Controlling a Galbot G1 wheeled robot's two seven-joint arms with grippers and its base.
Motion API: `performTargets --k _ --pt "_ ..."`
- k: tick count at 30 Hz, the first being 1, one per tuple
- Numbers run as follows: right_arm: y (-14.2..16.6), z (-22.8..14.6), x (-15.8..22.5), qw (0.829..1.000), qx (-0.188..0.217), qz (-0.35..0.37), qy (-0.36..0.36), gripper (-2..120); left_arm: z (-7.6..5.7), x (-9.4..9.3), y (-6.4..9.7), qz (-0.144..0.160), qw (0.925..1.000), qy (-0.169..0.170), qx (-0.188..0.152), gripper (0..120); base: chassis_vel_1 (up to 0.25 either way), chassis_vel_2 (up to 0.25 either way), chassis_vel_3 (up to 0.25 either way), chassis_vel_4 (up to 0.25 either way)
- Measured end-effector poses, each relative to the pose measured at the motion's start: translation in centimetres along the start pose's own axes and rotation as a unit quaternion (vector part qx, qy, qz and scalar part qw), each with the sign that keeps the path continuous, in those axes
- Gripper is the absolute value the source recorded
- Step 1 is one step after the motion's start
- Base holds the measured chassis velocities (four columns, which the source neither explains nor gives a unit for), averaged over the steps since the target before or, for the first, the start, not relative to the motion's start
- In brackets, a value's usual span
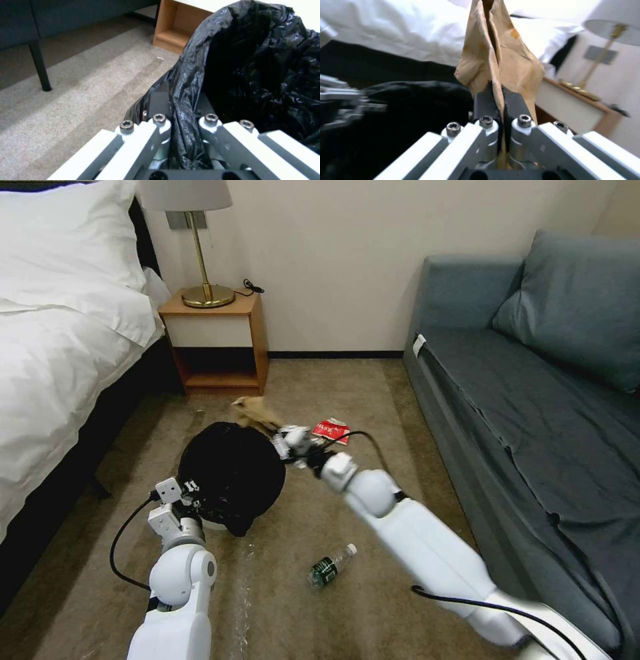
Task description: Pick up the trash bin, then pick up the garbage on the floor and place it into the trash bin.
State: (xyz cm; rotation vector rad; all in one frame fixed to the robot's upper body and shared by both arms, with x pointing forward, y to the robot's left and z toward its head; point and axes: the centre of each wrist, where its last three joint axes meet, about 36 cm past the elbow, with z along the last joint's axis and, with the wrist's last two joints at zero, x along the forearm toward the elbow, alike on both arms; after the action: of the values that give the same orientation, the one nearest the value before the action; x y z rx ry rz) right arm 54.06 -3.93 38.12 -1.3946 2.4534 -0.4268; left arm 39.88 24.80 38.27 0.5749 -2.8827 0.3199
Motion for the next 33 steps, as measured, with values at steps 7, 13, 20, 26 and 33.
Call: performTargets --k 7,13,20,26,33 --pt "0.8 1.0 -1.5 1.000 -0.001 -0.014 0.009 0 -0.2 0.2 0.1 0.000 1.0000 -0.003 0.002 4 0.000 0.000 0.000 0.000" --pt "1.4 1.9 -1.8 1.000 -0.001 -0.017 0.026 10 0.1 0.2 -0.1 -0.002 1.0000 -0.001 0.003 4 0.000 0.000 0.000 0.000" --pt "1.8 1.8 -1.6 0.999 -0.009 -0.012 0.034 31 0.0 -0.1 -0.2 -0.003 1.0000 -0.004 0.003 4 0.000 0.000 0.000 0.000" --pt "1.7 1.3 -1.5 0.999 -0.013 -0.003 0.031 53 -0.4 -0.4 0.2 -0.007 0.9999 -0.007 0.001 4 0.000 0.000 0.000 0.000" --pt "-0.7 -0.1 -1.3 1.000 -0.007 0.023 0.017 78 -0.4 -0.4 0.6 -0.012 0.9999 -0.006 0.001 4 0.000 0.000 0.000 0.000"
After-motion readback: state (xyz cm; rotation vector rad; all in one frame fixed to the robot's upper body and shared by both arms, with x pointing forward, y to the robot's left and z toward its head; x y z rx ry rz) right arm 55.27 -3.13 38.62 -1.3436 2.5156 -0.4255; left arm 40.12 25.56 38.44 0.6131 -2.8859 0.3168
